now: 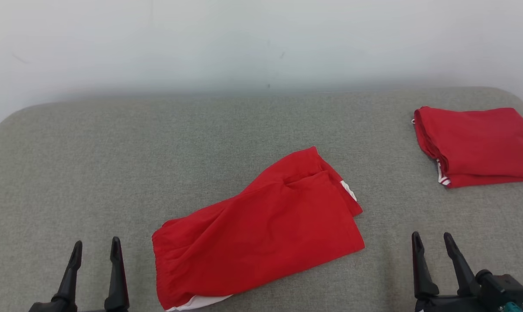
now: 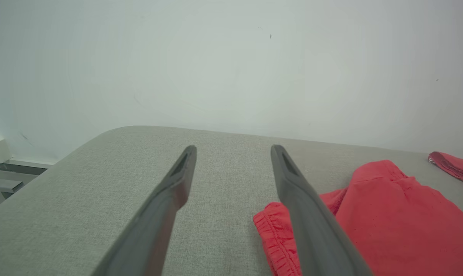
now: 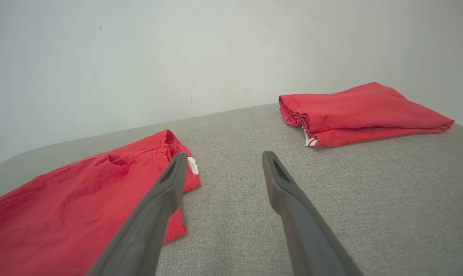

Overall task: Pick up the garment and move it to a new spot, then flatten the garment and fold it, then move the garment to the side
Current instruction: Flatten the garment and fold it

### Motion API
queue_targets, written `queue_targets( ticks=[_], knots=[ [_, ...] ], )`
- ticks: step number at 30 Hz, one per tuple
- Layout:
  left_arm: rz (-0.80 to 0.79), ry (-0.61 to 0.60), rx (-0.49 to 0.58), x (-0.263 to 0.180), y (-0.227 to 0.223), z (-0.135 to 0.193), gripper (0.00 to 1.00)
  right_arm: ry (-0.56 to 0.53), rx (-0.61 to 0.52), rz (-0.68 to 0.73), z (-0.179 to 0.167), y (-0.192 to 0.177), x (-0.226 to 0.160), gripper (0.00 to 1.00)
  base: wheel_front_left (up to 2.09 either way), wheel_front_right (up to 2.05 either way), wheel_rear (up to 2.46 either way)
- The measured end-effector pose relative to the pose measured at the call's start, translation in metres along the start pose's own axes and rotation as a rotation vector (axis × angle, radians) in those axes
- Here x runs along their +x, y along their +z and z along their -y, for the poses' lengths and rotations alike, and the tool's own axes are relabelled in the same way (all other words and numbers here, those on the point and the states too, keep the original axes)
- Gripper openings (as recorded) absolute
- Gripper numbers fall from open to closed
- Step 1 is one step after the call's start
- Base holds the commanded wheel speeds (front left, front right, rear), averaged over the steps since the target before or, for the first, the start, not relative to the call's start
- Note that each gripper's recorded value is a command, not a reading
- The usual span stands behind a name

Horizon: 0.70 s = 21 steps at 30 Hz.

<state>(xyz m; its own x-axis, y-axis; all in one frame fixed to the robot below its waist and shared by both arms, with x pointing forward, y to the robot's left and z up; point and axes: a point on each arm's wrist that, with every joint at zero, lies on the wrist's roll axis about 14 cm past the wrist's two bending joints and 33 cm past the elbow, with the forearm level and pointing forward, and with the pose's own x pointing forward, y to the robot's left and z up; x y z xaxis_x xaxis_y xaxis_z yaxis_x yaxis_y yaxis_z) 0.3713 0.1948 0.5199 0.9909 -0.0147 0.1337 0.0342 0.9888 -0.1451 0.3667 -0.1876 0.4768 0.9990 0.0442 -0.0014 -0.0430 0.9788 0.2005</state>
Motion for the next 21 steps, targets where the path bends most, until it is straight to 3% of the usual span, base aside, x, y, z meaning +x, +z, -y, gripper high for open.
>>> queue_targets(
  ticks=[12, 21],
  knots=[
    [-0.017, 0.008, 0.037, -0.008, -0.004, -0.002, 1.00, 0.026, -0.025, -0.044, -0.002, -0.011, -0.020, 1.00, 0.00, 0.00, 0.00],
    [-0.016, 0.013, 0.029, -0.013, -0.003, -0.002, 1.00, 0.156, -0.083, -0.094, -0.031, -0.017, 0.010, 1.00, 0.00, 0.00, 0.00]
  ],
)
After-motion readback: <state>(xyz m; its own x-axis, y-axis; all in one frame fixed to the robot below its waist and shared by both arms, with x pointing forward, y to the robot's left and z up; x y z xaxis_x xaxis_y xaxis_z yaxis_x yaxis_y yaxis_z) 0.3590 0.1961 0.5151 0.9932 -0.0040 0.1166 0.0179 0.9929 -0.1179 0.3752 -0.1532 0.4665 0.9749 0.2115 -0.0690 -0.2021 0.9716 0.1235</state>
